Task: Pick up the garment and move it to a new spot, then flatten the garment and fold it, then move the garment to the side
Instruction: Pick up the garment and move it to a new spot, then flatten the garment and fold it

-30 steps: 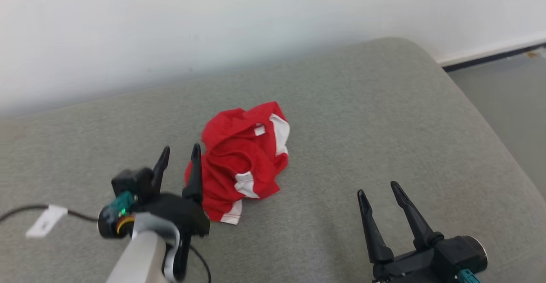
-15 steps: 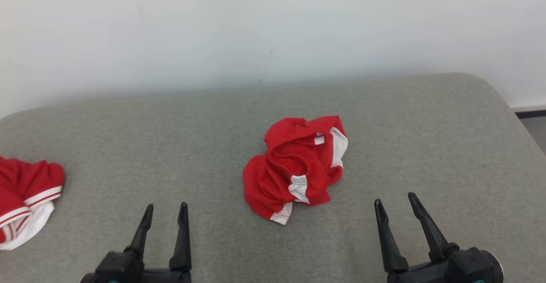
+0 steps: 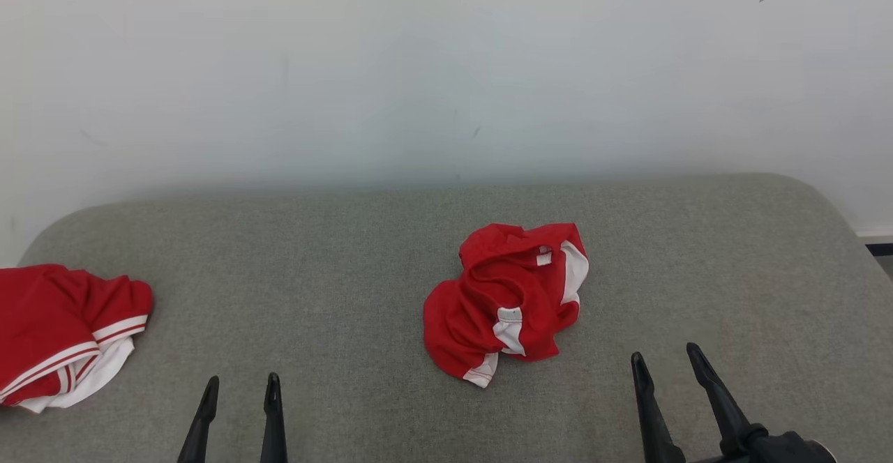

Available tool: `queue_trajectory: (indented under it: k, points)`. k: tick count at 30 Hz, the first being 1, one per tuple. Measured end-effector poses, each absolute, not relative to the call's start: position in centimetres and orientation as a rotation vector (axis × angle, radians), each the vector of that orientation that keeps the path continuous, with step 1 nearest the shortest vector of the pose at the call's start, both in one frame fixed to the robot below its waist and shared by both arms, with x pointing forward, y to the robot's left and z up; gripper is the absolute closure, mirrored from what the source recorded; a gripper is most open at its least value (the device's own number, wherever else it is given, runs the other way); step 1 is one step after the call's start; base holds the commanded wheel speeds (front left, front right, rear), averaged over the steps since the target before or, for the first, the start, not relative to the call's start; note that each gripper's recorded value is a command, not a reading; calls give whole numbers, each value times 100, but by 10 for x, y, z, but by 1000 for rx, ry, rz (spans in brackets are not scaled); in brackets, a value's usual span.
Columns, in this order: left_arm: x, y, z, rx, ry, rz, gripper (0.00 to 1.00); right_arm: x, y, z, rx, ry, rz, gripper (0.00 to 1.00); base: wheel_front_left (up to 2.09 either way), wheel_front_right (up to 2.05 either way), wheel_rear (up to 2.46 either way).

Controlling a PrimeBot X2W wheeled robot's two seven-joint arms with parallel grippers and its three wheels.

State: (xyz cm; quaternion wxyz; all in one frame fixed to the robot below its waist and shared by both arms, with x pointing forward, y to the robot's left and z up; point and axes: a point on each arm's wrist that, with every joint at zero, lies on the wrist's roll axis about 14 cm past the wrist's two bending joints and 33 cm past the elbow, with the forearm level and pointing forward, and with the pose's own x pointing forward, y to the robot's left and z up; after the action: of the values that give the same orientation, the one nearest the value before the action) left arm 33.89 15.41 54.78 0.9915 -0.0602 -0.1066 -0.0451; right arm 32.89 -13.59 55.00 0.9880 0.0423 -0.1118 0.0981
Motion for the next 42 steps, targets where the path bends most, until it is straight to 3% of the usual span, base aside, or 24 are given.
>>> queue_trajectory:
  k: [15,42]
  points:
    - [319,148,534,-78,-176,-137,0,311,-148,532,81,-175,156,0,0,0,0]
    - [318,133,528,-47,-157,-180,0,312,-143,529,72,-166,171,0,0,0,0]
